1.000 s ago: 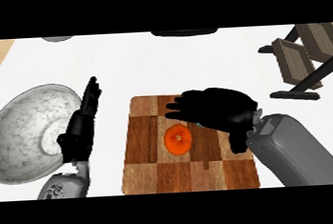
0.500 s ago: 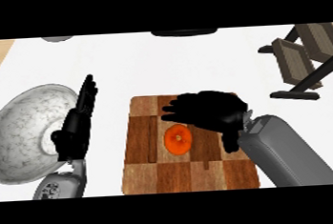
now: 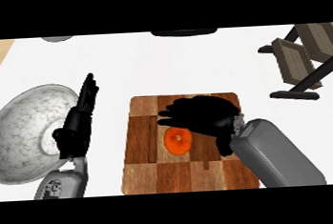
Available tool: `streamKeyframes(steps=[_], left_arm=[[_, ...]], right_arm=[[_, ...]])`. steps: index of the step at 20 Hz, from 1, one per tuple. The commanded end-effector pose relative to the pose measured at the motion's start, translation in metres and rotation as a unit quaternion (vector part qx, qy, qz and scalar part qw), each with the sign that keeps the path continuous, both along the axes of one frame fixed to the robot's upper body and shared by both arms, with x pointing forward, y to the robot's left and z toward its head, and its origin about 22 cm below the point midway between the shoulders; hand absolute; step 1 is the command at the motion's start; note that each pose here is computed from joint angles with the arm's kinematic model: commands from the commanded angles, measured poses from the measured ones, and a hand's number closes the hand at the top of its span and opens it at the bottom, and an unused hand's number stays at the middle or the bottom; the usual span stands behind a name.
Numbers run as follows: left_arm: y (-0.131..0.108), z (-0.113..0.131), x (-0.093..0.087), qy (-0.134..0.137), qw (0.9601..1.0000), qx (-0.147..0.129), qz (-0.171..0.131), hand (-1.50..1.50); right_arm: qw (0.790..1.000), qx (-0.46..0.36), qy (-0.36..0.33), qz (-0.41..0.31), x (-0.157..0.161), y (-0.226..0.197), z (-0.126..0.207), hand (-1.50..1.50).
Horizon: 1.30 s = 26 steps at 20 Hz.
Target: Pick the squash from the cutting board and place it in the tiered basket
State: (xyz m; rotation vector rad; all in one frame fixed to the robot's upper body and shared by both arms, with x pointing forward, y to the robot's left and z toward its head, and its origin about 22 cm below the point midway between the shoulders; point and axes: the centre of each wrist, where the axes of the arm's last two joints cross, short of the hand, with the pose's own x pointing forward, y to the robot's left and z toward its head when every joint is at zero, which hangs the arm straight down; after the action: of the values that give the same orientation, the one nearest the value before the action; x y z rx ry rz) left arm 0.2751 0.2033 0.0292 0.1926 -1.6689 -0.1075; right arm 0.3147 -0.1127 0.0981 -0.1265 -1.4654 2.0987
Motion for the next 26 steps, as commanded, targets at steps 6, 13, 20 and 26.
streamKeyframes(steps=[6,13,20,26], left_arm=[[0.01,0.005,-0.004,0.003,1.0,-0.002,0.003,0.0],[0.001,-0.007,-0.009,0.002,1.0,-0.001,-0.004,0.0],[-0.011,0.016,0.0,0.004,1.0,0.005,-0.002,0.0],[0.002,-0.006,0.006,-0.003,1.0,-0.003,0.002,0.0]], right_arm=[[1.0,-0.015,0.014,0.004,-0.002,0.012,-0.017,-1.5],[1.0,0.004,0.024,0.001,-0.026,0.034,-0.033,-1.5],[0.999,-0.005,0.042,0.005,-0.003,0.034,-0.052,-1.5],[0.999,0.011,0.05,-0.005,0.012,0.021,-0.051,-1.5]])
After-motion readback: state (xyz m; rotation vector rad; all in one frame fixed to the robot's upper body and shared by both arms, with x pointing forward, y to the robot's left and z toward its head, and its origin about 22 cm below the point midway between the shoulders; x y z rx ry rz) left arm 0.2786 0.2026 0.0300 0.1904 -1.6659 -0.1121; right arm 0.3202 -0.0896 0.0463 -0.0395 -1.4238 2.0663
